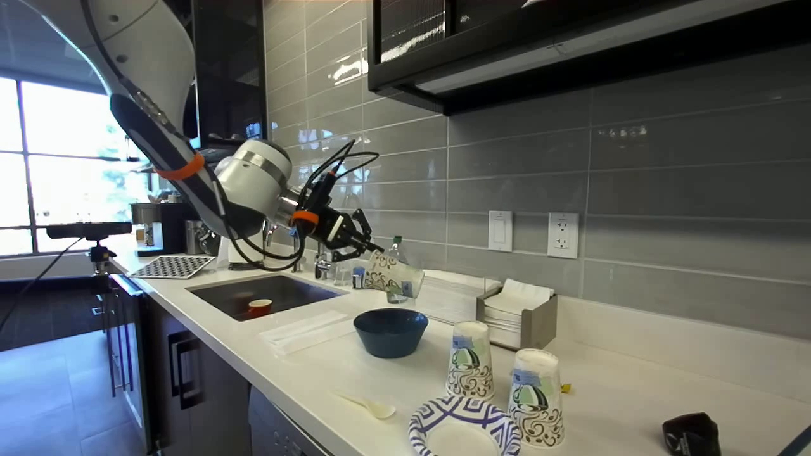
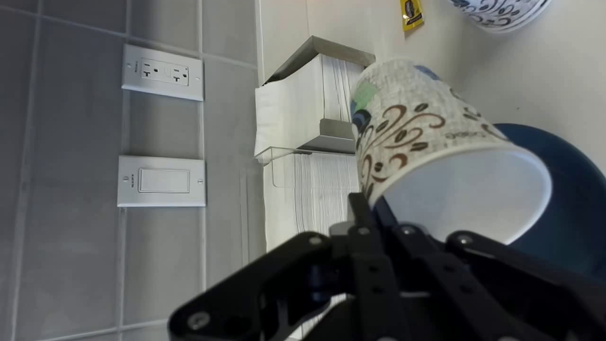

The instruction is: Pour the beans in the coffee cup into the blue bowl

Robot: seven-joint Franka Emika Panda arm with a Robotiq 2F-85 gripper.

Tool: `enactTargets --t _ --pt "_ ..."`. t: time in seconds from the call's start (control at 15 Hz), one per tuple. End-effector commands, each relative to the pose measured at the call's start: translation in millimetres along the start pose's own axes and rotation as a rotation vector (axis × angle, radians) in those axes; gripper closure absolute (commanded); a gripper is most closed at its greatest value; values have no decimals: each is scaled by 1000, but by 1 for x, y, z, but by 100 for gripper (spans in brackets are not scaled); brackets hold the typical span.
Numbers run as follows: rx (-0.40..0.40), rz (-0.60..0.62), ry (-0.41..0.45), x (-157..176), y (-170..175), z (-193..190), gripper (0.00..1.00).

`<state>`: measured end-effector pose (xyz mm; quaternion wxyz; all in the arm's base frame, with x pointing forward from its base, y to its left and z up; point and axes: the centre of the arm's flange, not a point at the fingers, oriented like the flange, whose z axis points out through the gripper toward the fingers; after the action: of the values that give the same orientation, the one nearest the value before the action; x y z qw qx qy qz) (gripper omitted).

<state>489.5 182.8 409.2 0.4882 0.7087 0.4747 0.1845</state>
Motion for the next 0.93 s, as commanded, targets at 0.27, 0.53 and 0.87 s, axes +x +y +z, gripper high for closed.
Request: enactTargets --t 0.27,0.53,0.87 --pt "4 -3 3 4 1 7 99" --pt "-4 13 7 18 -7 18 99" --pt "-45 14 -7 30 -15 22 99"
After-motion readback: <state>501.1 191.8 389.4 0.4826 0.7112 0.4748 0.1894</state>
